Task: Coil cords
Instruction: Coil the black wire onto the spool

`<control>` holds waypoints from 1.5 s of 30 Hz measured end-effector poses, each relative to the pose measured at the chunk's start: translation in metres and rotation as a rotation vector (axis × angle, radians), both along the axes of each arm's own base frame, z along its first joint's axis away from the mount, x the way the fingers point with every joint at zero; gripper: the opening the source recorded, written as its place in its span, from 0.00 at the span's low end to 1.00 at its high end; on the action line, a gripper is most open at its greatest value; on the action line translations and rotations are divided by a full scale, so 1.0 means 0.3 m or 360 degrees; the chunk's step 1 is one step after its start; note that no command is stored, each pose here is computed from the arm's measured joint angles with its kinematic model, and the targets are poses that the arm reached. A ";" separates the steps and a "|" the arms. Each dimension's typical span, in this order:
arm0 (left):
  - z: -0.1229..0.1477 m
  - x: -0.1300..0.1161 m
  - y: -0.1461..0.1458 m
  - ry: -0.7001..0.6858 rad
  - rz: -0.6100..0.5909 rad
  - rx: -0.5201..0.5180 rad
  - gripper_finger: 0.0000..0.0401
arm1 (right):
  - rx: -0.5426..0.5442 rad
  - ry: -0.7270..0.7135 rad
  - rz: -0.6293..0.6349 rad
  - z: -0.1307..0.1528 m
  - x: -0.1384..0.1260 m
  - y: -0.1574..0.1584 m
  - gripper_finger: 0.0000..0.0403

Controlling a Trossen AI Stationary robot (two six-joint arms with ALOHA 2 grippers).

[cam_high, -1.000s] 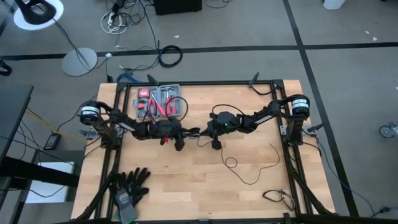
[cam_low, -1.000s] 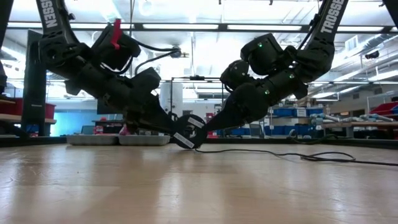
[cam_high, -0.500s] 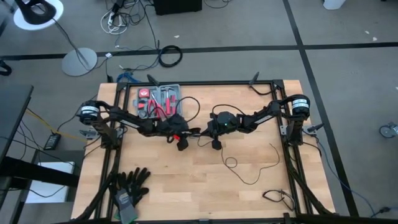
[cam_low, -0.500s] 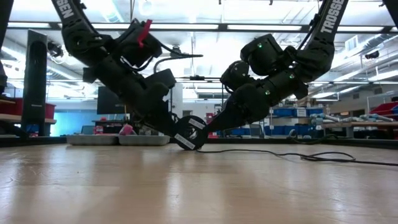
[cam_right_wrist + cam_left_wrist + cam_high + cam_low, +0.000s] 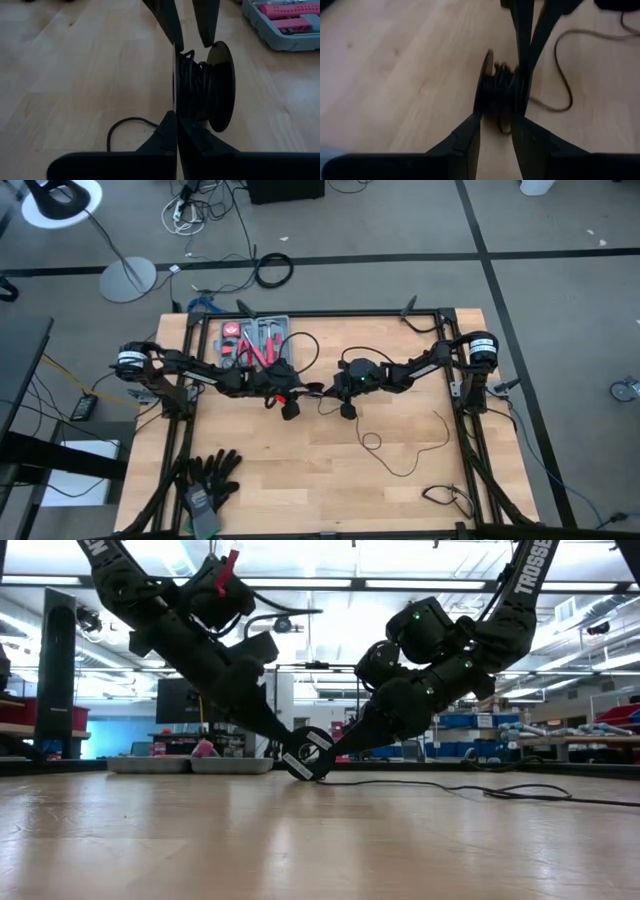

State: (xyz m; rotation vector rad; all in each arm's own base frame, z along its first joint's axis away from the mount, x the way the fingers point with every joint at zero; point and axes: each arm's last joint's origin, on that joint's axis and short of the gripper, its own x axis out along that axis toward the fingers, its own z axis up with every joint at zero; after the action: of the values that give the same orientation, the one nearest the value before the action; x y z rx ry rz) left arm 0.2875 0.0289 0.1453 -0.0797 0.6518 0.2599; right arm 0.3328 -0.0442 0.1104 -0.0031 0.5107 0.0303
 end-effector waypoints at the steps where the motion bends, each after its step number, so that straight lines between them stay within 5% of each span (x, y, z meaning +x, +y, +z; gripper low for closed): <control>1: -0.001 0.000 0.000 -0.0002 -0.0003 -0.0002 0.28 | 0.0001 0.0001 0.0002 0.000 0.000 0.000 0.00; 45: -0.017 0.039 0.082 -0.0062 -0.0191 -0.0119 0.21 | -0.0038 -0.0006 0.0059 0.000 0.002 0.017 0.00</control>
State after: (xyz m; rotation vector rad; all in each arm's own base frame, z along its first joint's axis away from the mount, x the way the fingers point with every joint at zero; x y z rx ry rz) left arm 0.2990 0.0535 0.1403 -0.1165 0.6253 0.1182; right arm 0.3335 -0.0389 0.1105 -0.0362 0.5070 0.0607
